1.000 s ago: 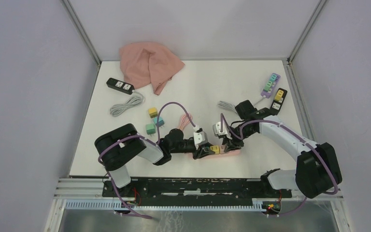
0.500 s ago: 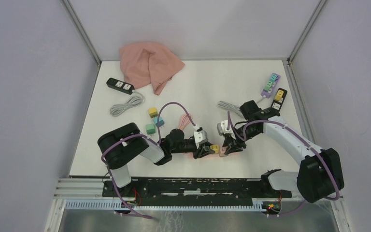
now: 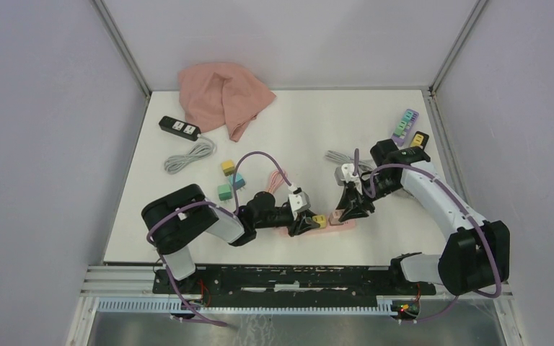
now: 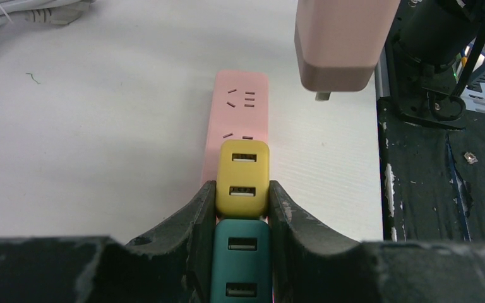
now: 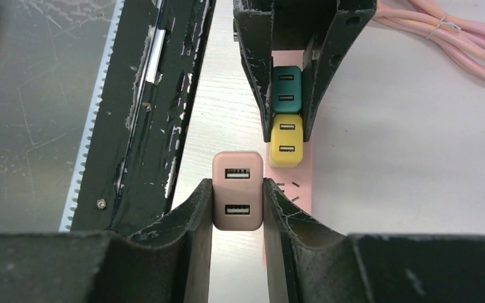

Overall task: Pull the plug off the socket
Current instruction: Remove the plug from the socket, then place the plug at the center of the board.

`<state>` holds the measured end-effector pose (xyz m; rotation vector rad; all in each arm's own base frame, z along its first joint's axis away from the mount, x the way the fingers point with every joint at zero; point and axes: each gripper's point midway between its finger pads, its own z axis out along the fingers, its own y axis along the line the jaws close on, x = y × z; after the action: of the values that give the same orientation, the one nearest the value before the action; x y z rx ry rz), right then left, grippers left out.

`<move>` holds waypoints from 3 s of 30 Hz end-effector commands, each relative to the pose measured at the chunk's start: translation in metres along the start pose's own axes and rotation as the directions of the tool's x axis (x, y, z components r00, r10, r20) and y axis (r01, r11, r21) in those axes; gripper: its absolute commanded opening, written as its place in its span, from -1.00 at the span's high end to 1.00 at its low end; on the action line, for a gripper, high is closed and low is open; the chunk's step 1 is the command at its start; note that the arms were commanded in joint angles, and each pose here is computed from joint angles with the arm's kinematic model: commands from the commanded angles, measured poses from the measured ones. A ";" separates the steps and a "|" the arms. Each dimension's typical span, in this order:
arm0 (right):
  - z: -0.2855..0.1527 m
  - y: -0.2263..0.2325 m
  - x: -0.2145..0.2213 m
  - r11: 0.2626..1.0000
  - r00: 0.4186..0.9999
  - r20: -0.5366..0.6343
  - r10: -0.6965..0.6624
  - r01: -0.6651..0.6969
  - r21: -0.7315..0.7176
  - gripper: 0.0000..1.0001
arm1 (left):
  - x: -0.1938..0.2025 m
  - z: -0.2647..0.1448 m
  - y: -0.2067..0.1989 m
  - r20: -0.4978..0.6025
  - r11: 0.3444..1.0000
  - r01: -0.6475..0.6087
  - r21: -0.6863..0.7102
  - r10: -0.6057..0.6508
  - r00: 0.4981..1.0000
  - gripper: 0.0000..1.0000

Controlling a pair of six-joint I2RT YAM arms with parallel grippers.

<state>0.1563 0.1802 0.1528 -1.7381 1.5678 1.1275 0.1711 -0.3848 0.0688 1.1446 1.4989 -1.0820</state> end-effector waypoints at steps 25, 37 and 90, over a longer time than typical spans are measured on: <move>-0.019 -0.025 -0.057 0.944 0.896 0.313 0.314 -0.329 -0.008 0.92 | -0.083 -0.048 0.011 0.116 0.958 0.213 -0.192 -0.193 0.974 -0.69; -0.023 -0.041 -0.064 0.887 0.810 0.382 0.445 -0.458 -0.061 0.92 | -0.123 -0.063 0.009 0.289 0.909 0.389 -0.148 -0.336 0.896 -0.99; -0.014 -0.089 -0.038 0.569 0.497 0.364 0.787 -0.814 -0.120 0.88 | -0.098 0.008 0.059 -0.107 0.720 0.207 -0.662 -0.364 0.925 -0.18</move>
<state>0.2453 0.2043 0.1748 -0.5592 2.1906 1.6616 0.2319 -0.4025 0.1419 0.5775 2.1031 -0.6178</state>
